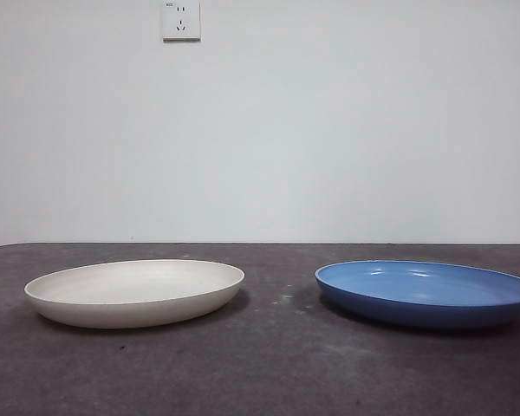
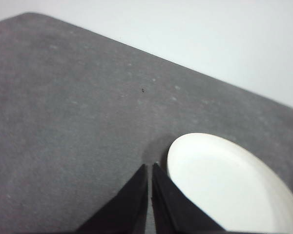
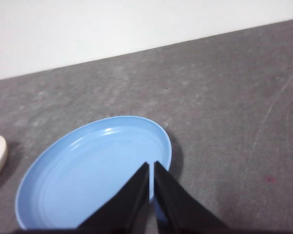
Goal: Pick up the white plate, put it on the blue plate, put it on desk
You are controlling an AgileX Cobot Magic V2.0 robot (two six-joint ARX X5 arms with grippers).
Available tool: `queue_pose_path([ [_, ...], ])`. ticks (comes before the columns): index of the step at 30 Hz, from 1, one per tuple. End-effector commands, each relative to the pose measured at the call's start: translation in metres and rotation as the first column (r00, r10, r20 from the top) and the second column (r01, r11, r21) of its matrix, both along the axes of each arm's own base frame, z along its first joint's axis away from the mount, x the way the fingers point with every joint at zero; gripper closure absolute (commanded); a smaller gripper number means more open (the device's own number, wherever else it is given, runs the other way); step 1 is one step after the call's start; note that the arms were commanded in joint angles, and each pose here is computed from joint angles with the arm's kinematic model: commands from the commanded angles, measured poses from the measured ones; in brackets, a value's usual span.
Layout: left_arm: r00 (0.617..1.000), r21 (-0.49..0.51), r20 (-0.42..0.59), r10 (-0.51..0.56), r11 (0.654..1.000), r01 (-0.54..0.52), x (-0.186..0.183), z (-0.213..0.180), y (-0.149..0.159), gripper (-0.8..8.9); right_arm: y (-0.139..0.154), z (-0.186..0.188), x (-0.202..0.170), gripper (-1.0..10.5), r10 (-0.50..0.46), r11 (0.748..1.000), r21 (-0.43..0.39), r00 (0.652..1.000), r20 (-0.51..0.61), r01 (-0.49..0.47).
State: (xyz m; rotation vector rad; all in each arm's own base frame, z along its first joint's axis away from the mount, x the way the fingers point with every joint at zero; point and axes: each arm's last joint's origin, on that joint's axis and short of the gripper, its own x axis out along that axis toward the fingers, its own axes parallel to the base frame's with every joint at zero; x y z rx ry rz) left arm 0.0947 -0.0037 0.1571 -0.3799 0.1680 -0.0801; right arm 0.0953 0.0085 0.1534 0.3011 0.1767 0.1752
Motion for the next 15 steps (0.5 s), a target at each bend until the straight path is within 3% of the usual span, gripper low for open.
queue_pose_path([
  [1,0.999,-0.087,-0.036,0.015,0.996,-0.018,0.0,-0.003,0.0,7.99,0.0,0.001,0.0,9.4,-0.005,0.997,0.072,1.0,-0.014,0.006],
  [10,1.0,-0.09,-0.001,0.015,0.996,-0.015,-0.009,0.031,0.0,7.99,0.0,0.044,-0.01,9.4,-0.019,0.996,0.094,0.994,0.11,0.009],
  [15,0.999,-0.074,0.051,0.012,0.997,-0.008,-0.016,0.064,0.0,7.99,-0.001,0.077,-0.02,9.4,-0.016,0.998,0.062,0.982,0.19,0.005],
])
